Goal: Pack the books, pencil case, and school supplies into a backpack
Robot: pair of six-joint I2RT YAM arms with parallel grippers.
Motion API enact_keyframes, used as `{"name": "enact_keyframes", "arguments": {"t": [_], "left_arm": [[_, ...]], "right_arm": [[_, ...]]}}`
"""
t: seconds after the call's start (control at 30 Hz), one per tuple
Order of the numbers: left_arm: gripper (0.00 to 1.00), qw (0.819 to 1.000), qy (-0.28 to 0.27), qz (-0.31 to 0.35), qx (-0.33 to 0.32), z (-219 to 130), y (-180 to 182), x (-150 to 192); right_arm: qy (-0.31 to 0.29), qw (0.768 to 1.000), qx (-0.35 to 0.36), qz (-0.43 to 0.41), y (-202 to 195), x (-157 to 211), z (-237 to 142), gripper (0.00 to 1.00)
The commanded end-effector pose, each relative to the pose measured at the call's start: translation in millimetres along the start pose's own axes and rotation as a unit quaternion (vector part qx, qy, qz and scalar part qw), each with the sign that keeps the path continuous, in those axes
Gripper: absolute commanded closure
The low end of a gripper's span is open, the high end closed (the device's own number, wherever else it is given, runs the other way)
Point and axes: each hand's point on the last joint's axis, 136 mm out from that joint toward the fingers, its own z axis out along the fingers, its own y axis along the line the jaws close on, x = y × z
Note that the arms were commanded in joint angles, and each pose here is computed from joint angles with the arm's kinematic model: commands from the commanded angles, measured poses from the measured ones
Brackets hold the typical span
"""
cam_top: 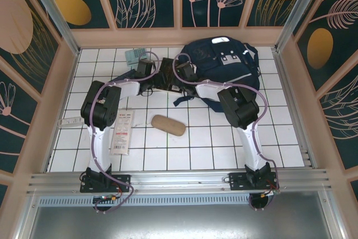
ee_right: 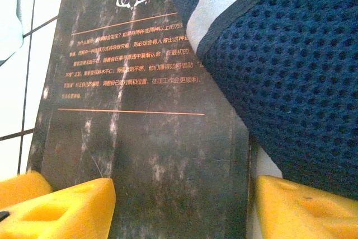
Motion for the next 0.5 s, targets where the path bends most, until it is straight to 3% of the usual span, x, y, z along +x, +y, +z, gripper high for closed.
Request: {"name": "enact_keyframes", "arguments": {"t": [0.0,0.47], "left_arm": [[0.41,1.000,-0.003,-0.029,0.010,-17.7,-3.6,0.6],[0.40,0.998,0.001,-0.065,-0.005,-68.7,16.3,40.5]], "right_arm": [[0.034,0.997,-0.066,-0.028,28.5,18.7,6.1,0.33],[0.052,0.995,-0.074,-0.038,32.3,42.4,-21.9,0.34]]}}
